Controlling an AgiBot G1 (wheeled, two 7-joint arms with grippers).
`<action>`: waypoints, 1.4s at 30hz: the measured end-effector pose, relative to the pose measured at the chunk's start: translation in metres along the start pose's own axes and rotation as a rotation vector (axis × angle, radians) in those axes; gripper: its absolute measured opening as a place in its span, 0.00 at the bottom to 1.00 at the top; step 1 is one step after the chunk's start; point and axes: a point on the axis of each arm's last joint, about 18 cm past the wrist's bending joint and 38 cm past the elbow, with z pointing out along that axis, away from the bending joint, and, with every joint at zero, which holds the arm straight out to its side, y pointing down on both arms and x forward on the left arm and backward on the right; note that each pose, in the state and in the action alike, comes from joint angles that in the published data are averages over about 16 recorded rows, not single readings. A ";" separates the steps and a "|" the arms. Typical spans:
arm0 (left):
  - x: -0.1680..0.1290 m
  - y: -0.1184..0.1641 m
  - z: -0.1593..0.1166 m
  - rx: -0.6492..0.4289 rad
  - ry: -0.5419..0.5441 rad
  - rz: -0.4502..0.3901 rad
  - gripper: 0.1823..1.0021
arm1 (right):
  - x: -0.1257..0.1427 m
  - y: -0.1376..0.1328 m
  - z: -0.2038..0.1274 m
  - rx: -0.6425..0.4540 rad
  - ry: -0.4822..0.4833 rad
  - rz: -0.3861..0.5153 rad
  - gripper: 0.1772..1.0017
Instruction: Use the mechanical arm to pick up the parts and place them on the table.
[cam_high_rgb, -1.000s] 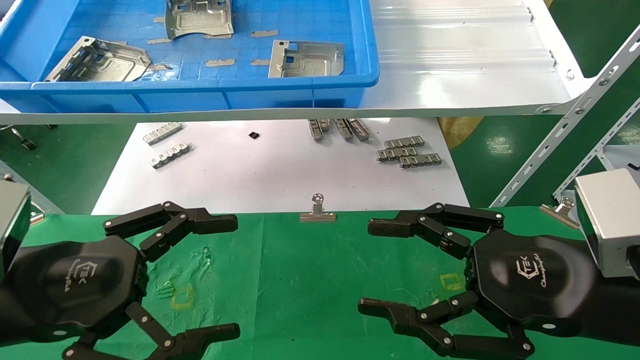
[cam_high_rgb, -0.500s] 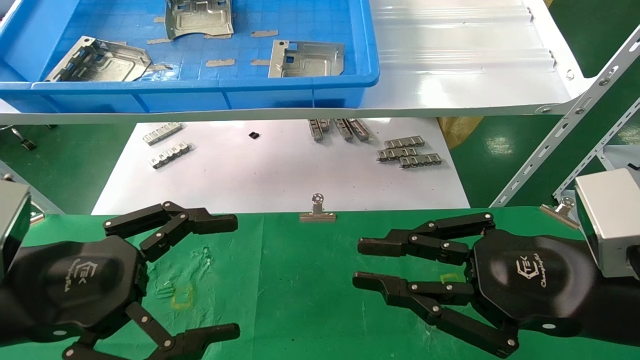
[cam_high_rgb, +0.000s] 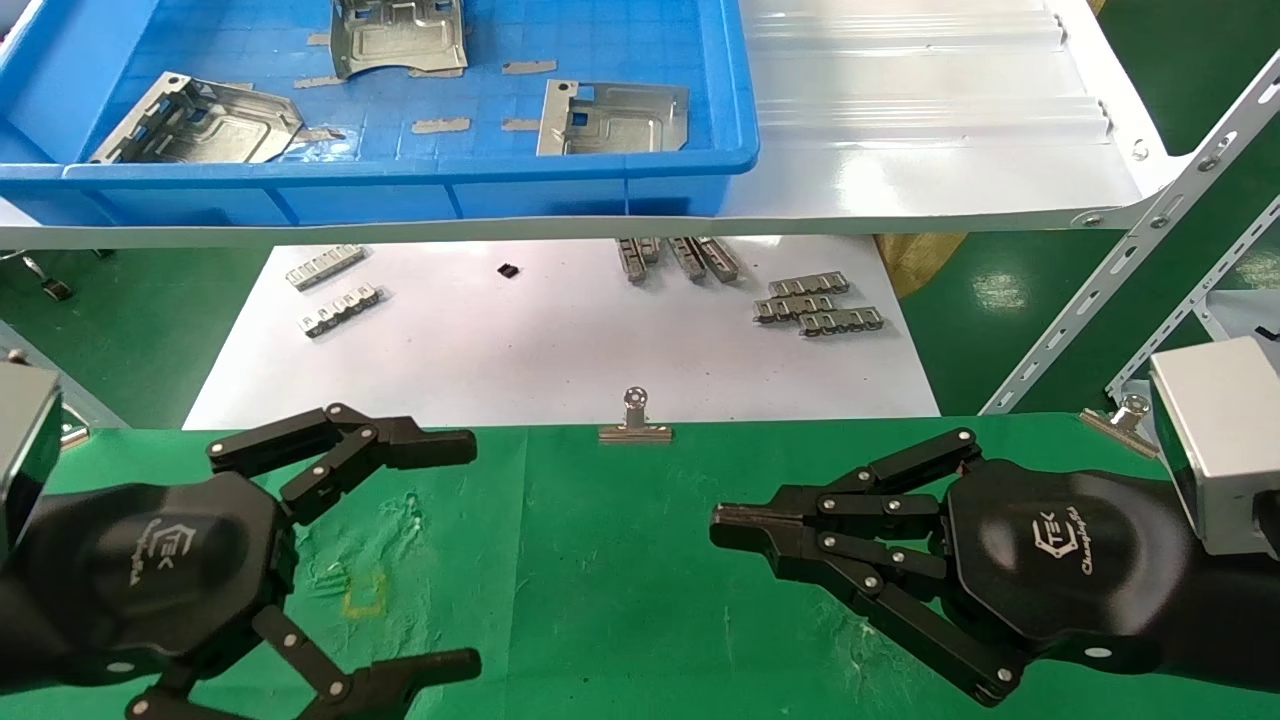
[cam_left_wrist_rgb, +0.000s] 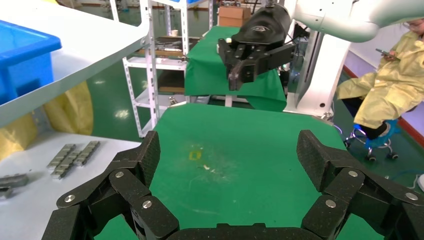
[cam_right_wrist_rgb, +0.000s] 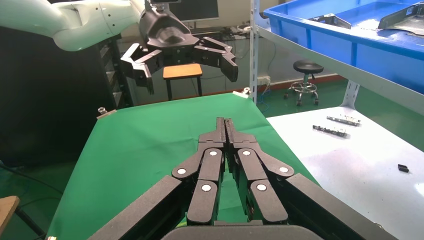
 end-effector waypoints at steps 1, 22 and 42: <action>-0.005 -0.004 0.001 0.000 -0.008 0.009 1.00 | 0.000 0.000 0.000 0.000 0.000 0.000 0.07; -0.228 -0.079 0.023 -0.074 -0.566 0.007 1.00 | 0.000 0.000 0.000 0.000 0.000 0.000 0.02; -0.287 -0.049 0.003 -0.171 -0.916 -0.106 0.95 | 0.000 0.000 0.000 0.000 0.000 0.000 0.03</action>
